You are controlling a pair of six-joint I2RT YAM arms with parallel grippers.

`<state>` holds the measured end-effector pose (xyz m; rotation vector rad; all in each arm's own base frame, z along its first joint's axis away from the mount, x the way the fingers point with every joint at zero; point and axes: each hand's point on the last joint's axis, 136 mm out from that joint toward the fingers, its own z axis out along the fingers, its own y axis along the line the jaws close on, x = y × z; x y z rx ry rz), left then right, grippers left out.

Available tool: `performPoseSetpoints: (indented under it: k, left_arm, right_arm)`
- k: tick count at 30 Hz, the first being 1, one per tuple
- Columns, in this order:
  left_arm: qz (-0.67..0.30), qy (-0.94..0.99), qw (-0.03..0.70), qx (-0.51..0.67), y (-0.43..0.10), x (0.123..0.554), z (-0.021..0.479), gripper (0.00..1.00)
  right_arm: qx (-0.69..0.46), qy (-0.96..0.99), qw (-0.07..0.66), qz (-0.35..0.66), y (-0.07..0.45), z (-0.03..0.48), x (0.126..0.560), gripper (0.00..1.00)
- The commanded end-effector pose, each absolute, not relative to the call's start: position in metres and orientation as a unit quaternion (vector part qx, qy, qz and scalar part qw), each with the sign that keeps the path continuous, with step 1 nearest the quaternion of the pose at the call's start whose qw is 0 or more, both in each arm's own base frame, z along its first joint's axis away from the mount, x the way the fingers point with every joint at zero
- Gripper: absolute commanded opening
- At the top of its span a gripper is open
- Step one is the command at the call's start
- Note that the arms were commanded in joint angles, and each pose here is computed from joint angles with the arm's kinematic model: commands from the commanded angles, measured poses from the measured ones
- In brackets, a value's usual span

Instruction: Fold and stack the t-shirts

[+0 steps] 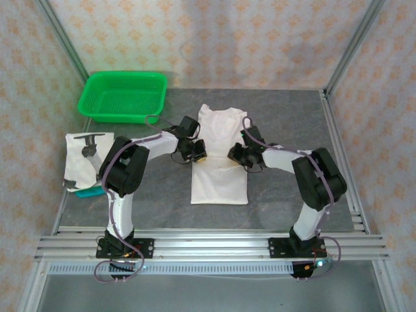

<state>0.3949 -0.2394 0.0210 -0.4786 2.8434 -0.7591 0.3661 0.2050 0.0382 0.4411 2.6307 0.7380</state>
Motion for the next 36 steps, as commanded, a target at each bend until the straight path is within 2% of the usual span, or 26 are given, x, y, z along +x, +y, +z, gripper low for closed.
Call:
performPoseSetpoints:
  k: [1,5,10,16,20,23,24,28,30,31,36]
  left_arm:
    - [-0.162,0.966,0.047,-0.197,-0.196,0.373,-0.023,0.05]
    - [-0.170,0.965,0.052,-0.193,-0.199,0.376,-0.015,0.05]
    - [-0.192,0.962,0.076,-0.178,-0.208,0.388,0.020,0.09]
    - [-0.248,0.948,0.126,-0.154,-0.225,0.392,0.096,0.25]
    - [-0.273,0.937,0.159,-0.149,-0.223,0.378,0.131,0.32]
    - [-0.271,0.934,0.183,-0.146,-0.211,0.358,0.148,0.54]
    - [-0.266,0.934,0.189,-0.144,-0.206,0.350,0.152,0.62]
    - [-0.205,0.951,0.196,-0.122,-0.181,0.307,0.154,0.80]
    - [-0.199,0.952,0.195,-0.124,-0.173,0.286,0.150,0.96]
    - [-0.196,0.952,0.193,-0.130,-0.168,0.275,0.145,1.00]
    - [-0.210,0.946,0.194,-0.153,-0.159,0.232,0.124,1.00]
  right_arm:
    - [0.170,0.948,0.180,0.200,0.163,0.028,0.351,0.24]
    - [0.182,0.947,0.189,0.186,0.139,0.039,0.349,0.25]
    - [0.171,0.941,0.207,0.204,0.141,0.070,0.340,0.31]
    - [0.164,0.935,0.210,0.232,0.151,0.091,0.303,0.49]
    - [0.166,0.930,0.201,0.259,0.160,0.097,0.270,0.60]
    - [0.160,0.933,0.179,0.267,0.166,0.094,0.241,0.75]
    - [0.155,0.937,0.171,0.264,0.167,0.091,0.231,0.77]
    - [0.157,0.943,0.151,0.253,0.170,0.080,0.201,0.80]
    - [0.159,0.945,0.141,0.250,0.172,0.075,0.189,0.80]
    - [0.160,0.946,0.137,0.245,0.173,0.072,0.184,0.81]
    - [0.160,0.954,0.125,0.221,0.178,0.060,0.169,0.99]
